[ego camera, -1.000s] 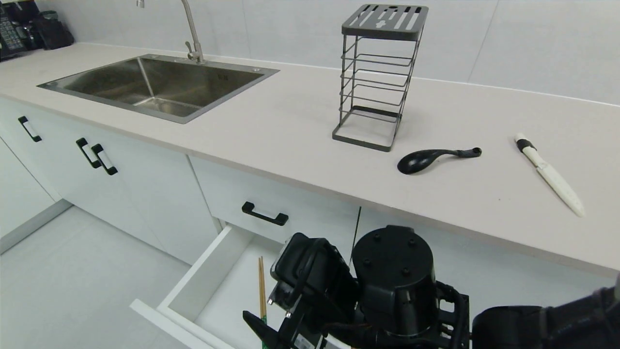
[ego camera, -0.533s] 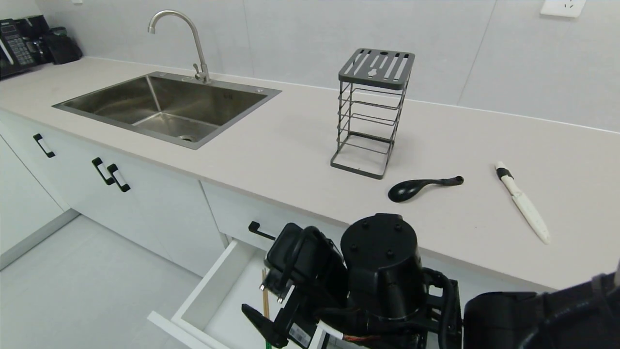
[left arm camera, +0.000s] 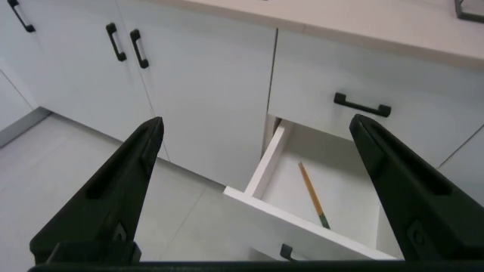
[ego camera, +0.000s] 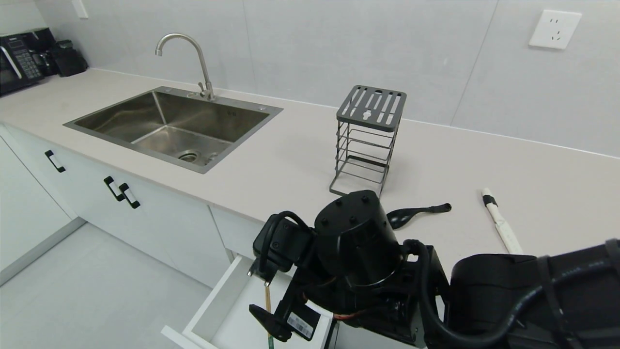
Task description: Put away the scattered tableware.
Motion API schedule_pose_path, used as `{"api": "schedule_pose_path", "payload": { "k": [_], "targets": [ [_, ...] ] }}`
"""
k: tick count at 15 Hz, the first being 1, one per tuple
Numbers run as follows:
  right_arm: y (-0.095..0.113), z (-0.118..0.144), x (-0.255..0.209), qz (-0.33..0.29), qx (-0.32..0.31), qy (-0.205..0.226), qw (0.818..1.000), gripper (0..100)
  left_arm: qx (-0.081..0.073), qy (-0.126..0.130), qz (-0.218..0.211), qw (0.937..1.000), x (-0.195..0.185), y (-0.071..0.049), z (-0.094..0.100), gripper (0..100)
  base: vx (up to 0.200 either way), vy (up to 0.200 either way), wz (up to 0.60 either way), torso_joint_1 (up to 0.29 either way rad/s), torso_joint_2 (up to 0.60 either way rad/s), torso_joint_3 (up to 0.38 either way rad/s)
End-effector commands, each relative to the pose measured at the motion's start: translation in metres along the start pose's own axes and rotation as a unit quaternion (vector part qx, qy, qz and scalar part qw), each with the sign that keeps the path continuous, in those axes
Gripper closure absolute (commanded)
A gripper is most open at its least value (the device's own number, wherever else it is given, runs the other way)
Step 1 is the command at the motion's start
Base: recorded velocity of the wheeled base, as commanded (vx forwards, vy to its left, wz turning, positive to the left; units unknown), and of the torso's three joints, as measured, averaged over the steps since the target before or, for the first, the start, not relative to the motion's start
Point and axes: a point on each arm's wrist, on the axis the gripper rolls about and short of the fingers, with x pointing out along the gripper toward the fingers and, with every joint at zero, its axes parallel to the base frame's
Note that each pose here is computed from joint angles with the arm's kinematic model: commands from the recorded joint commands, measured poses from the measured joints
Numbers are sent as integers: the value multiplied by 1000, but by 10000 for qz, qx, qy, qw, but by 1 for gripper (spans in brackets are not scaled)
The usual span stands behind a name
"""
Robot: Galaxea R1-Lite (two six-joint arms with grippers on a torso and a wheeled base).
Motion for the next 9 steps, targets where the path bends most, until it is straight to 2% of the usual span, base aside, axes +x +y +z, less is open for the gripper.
{"api": "schedule_pose_path", "payload": {
  "k": [1, 3, 6, 9],
  "targets": [
    [-6, -6, 1, -34, 41, 195, 9998, 0, 5, 7, 5, 10000, 0, 0, 0, 0, 0, 0, 0, 139, -286, -139],
    [-14, -16, -1, 9, 141, 624, 9980, 0, -3, 7, 5, 10000, 0, 0, 0, 0, 0, 0, 0, 68, -120, -58],
    [-19, -30, -14, 153, 173, 953, 9952, 0, -3, 7, 5, 10000, 0, 0, 0, 0, 0, 0, 0, 9, -19, -9],
    [-26, -43, -41, -53, 513, 808, 9954, 0, 5, 7, 5, 10000, 0, 0, 0, 0, 0, 0, 0, 0, 0, 0]
  ]
}}
